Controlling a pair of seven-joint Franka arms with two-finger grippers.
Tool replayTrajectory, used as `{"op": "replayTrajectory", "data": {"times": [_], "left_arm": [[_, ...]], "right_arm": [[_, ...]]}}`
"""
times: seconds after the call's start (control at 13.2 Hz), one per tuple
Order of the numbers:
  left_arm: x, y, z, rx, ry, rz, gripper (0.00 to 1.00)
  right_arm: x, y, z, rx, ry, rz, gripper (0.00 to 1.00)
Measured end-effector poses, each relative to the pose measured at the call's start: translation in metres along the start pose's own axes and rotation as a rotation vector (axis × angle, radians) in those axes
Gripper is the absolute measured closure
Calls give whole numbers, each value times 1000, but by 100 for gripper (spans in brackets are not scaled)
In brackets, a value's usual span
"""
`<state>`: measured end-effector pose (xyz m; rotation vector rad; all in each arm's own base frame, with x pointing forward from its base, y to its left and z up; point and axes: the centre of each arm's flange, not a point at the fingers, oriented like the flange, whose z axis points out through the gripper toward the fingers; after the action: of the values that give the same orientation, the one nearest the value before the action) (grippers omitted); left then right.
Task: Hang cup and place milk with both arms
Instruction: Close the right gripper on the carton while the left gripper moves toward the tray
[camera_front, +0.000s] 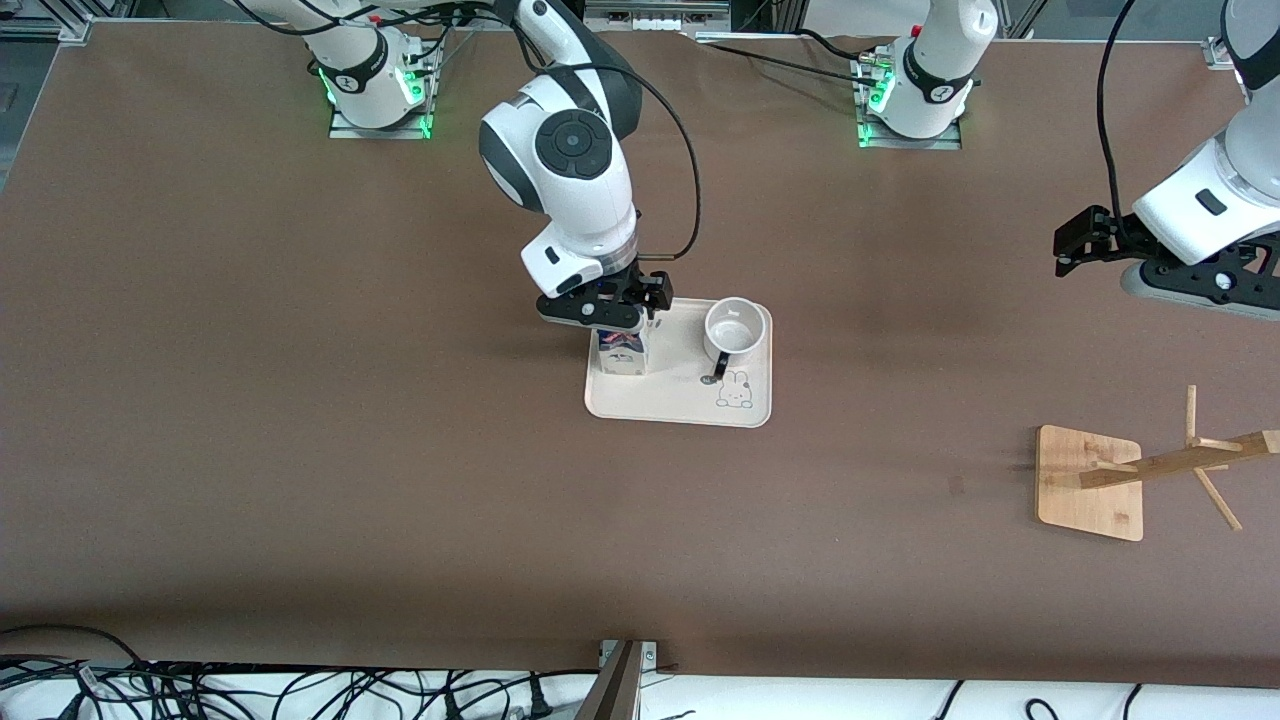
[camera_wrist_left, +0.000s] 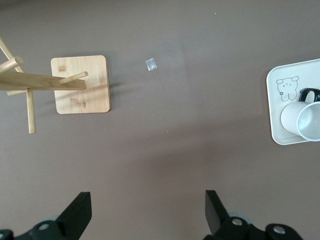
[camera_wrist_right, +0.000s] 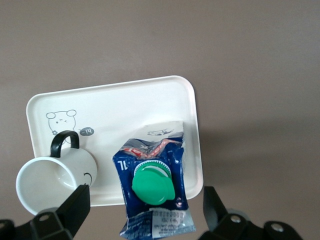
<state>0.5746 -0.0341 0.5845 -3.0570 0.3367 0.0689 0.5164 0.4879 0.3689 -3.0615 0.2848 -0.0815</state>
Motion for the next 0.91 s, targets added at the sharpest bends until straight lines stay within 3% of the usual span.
{"op": "replayTrajectory", "data": {"times": [0.3,0.6,0.83,0.91], "left_arm": [[4,7,-11,-5,27,12,0],[7,22,-15,-56,41,28,0],[9,21,-5,-69,6,23,0],[9,20,0,-72,-18,20,0]], "right_arm": [[1,2,25,-44,0,-14,0],[0,2,27,-47,-2,-15,0],[0,2,27,-47,-2,-15,6],[0,2,27,-47,-2,-15,15]]}}
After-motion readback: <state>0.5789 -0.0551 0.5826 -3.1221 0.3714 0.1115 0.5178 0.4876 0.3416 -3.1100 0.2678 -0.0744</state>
